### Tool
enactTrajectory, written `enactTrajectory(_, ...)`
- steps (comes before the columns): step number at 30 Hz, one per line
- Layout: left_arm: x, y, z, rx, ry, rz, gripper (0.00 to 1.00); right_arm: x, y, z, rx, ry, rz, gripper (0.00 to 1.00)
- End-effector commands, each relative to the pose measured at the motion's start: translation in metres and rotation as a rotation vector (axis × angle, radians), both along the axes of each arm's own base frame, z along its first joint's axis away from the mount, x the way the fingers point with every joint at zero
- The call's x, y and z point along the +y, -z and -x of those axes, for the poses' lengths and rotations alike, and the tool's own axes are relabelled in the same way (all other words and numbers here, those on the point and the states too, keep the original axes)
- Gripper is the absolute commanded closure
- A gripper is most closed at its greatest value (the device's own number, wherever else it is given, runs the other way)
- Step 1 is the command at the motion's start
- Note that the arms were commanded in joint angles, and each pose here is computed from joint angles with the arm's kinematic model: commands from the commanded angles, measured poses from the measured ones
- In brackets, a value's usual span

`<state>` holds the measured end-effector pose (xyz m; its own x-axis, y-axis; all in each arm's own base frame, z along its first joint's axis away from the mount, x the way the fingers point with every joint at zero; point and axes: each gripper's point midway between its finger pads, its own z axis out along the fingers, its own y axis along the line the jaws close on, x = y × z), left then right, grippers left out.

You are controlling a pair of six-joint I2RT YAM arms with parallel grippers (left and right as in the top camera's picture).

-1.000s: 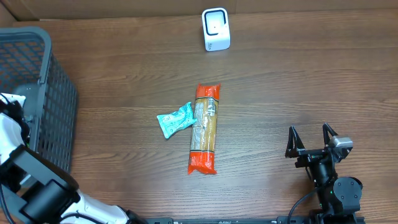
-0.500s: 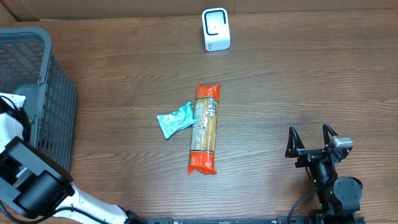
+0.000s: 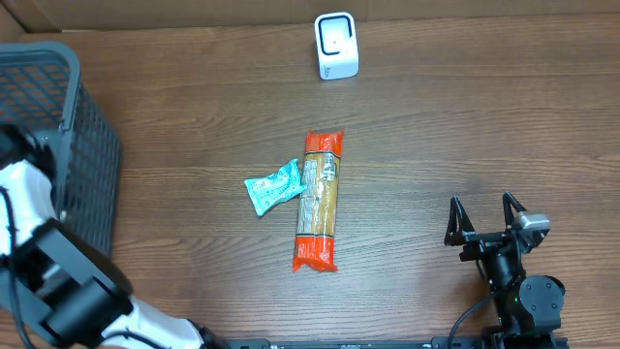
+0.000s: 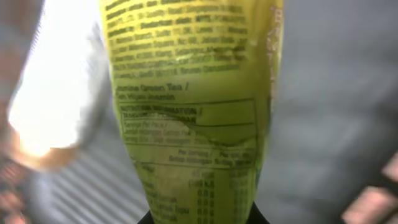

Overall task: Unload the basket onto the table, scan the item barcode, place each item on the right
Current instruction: 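Reach into the basket and grasp the yellow-green drink pouch with left gripper, then carry the yellow-green pouch out and lower it beside the mint pack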

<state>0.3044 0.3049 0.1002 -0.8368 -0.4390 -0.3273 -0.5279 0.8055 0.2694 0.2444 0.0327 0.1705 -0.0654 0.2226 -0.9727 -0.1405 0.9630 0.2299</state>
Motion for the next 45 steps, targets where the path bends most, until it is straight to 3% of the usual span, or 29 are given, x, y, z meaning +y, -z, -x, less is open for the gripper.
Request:
enactTrajectory(1, -0.011, -0.122, -0.021, -0.278, -0.028, -0.168, 0.96, 0.000, 0.001, 0.000, -0.004, 0.004, 0.001, 0.00)
enactTrajectory(8, -0.036, -0.238, 0.008, -0.581, -0.112, -0.305, 0.96, 0.000, 0.001, 0.000, -0.004, 0.004, 0.001, 0.00)
enactTrajectory(12, -0.056, -0.266, 0.018, -0.676, -0.098, -0.304, 0.96, 0.000, 0.001, 0.000, -0.004, 0.004, 0.001, 0.00)
enactTrajectory(16, -0.098, -0.285, 0.012, -0.785, 0.034, -0.202, 0.96, 0.000, 0.001, 0.000, -0.004, 0.004, 0.001, 0.00)
enactTrajectory(21, -0.183, -0.288, -0.002, -0.871, 0.252, 0.074, 0.96, 0.000, 0.001, 0.000, -0.004, 0.004, 0.001, 0.00)
enactTrajectory(25, -0.232, -0.265, -0.012, -0.794, 0.358, 0.231, 0.96, 0.000, 0.001, 0.000, -0.004, 0.004, 0.001, 0.00)
enactTrajectory(33, -0.312, -0.177, -0.020, -0.434, 0.484, 0.458, 0.96, 0.000, 0.001, 0.000, -0.004, 0.004, 0.001, 0.00)
enactTrajectory(39, -0.340, -0.090, -0.027, -0.136, 0.427, 0.444, 0.96, 0.000, 0.001, 0.000, -0.004, 0.004, 0.001, 0.00)
enactTrajectory(45, -0.342, -0.031, -0.025, 0.053, 0.347, 0.385, 0.96, 0.000, 0.001, 0.000, -0.004, 0.004, 0.001, 0.00)
